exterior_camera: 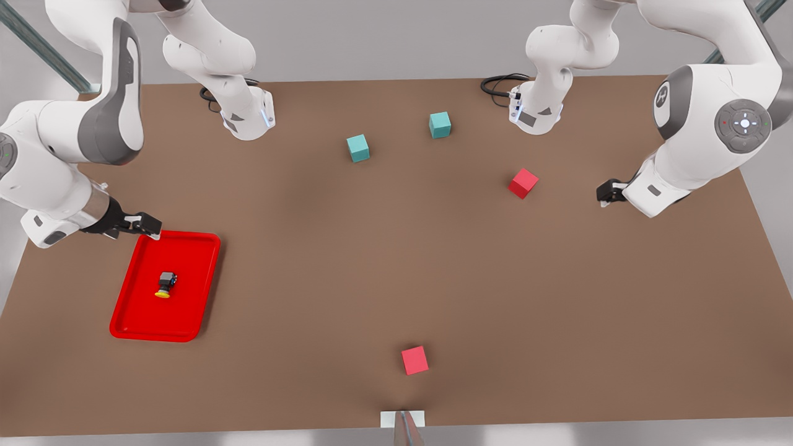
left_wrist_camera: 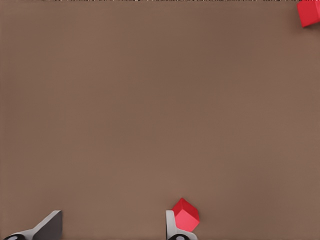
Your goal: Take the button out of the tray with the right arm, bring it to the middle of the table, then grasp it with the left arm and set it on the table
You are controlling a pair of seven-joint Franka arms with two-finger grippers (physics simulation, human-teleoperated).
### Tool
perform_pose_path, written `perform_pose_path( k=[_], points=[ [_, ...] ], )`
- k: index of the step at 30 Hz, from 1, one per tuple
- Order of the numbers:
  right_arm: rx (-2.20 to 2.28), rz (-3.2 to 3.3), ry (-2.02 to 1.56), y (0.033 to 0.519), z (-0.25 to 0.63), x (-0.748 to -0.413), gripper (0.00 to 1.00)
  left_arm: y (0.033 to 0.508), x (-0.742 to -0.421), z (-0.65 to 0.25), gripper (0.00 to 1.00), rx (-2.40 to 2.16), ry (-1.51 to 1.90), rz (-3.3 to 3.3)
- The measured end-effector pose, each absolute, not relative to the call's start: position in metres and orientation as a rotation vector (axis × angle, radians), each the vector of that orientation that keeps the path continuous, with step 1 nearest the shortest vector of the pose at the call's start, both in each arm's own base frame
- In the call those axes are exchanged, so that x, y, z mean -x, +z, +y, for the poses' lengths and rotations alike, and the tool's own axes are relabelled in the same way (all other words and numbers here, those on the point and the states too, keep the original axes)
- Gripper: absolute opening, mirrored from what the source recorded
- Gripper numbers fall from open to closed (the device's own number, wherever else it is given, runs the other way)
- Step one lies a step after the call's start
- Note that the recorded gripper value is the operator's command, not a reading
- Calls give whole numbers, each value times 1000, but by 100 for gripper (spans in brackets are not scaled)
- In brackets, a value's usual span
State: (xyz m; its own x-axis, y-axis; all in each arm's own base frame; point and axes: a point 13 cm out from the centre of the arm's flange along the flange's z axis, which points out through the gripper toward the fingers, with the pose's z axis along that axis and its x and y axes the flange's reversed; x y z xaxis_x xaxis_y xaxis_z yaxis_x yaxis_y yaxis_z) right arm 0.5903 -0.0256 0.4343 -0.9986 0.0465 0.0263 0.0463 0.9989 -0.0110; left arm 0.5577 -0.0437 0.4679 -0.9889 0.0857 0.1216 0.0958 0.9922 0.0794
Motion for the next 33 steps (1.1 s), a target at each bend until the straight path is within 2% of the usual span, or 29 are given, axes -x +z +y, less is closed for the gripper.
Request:
perform_pose_path(
  k=[3,5,7,10,13,15,19,21,28,33],
  points=[
    [84,-3095,8,420,-28,-600,100,466,-560,-43,100,135,-129,-3021],
    [108,-3003,-13,341,-42,-639,100,465,-561,-43,100,135,-129,-3021],
    [148,-2920,-12,264,-66,-657,100,465,-561,-44,100,135,-130,-3022],
    [200,-2848,-10,182,-94,-647,100,462,-562,-44,100,135,-130,-3019],
    [308,-2847,-32,128,-146,-639,100,461,-563,-44,100,133,-130,-3018],
    [343,-2865,-37,111,-162,-641,100,461,-563,-44,100,132,-130,-3018],
    [340,-2837,-44,99,-151,-598,100,458,-564,-43,100,131,-131,-3015],
    [348,-2847,-43,97,-154,-588,100,456,-564,-44,100,131,-131,-3011],
    [331,-2896,-37,80,-160,-575,100,455,-564,-43,100,129,-131,-3010],
    [338,-2967,-21,75,-176,-584,100,455,-564,-43,100,129,-131,-3010]
  ],
)
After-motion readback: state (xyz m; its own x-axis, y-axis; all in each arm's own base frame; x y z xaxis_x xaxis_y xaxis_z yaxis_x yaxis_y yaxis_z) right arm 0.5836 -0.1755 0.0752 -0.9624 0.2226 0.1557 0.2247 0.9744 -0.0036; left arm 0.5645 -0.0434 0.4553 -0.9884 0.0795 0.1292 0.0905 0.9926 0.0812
